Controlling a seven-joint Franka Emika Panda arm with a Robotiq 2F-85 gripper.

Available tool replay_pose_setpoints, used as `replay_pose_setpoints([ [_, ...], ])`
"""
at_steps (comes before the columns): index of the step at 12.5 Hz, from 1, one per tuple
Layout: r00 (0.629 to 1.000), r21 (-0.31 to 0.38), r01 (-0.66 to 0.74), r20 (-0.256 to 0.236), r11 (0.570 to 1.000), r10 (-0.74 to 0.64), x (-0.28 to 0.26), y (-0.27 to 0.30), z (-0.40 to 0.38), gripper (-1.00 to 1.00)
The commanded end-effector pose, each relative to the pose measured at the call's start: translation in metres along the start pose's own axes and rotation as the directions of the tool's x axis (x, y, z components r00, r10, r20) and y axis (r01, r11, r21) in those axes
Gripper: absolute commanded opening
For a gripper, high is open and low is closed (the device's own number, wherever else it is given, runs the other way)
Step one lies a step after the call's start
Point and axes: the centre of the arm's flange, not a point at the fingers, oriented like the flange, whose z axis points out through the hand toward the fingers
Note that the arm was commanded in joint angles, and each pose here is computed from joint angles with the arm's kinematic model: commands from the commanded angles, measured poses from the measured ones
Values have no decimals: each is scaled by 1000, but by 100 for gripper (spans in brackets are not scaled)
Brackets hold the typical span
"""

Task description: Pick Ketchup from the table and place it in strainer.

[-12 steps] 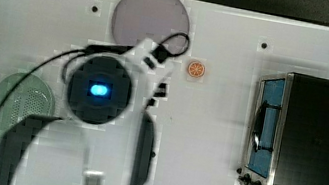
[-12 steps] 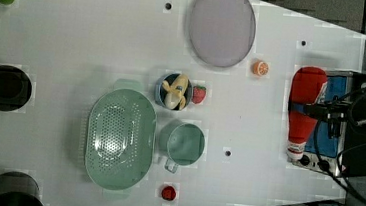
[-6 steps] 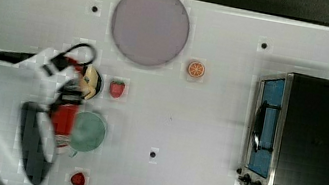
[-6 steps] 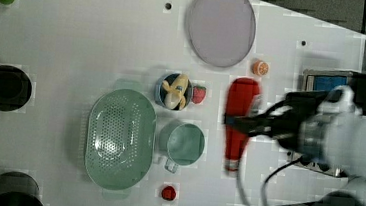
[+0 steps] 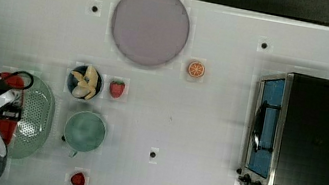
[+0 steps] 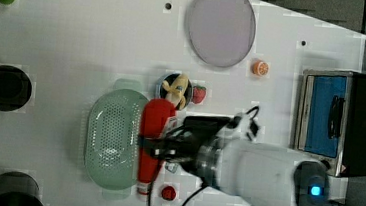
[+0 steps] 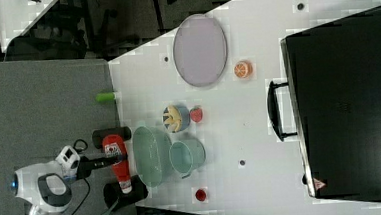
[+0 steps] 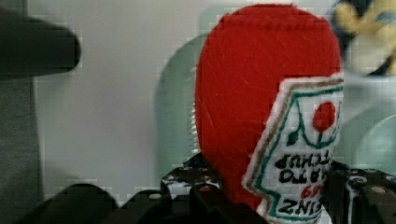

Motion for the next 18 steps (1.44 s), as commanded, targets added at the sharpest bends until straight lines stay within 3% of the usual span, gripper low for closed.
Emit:
replay_pose_setpoints([
  [1,984,34,-177,-7,984,177,12,0,25,16],
  [4,983,66,-184,10,981,184,18,1,64,16],
  [5,980,75,-200,20,977,199,20,3,72,24],
  [8,976,76,-215,33,974,213,24,8,82,89],
  [9,977,78,-215,25,973,214,25,8,78,100],
  [13,963,67,-258,-65,964,263,41,20,20,100],
  [17,923,-93,-381,-102,920,372,67,78,-67,100],
  [18,897,-92,-438,-106,894,428,77,96,-93,100],
])
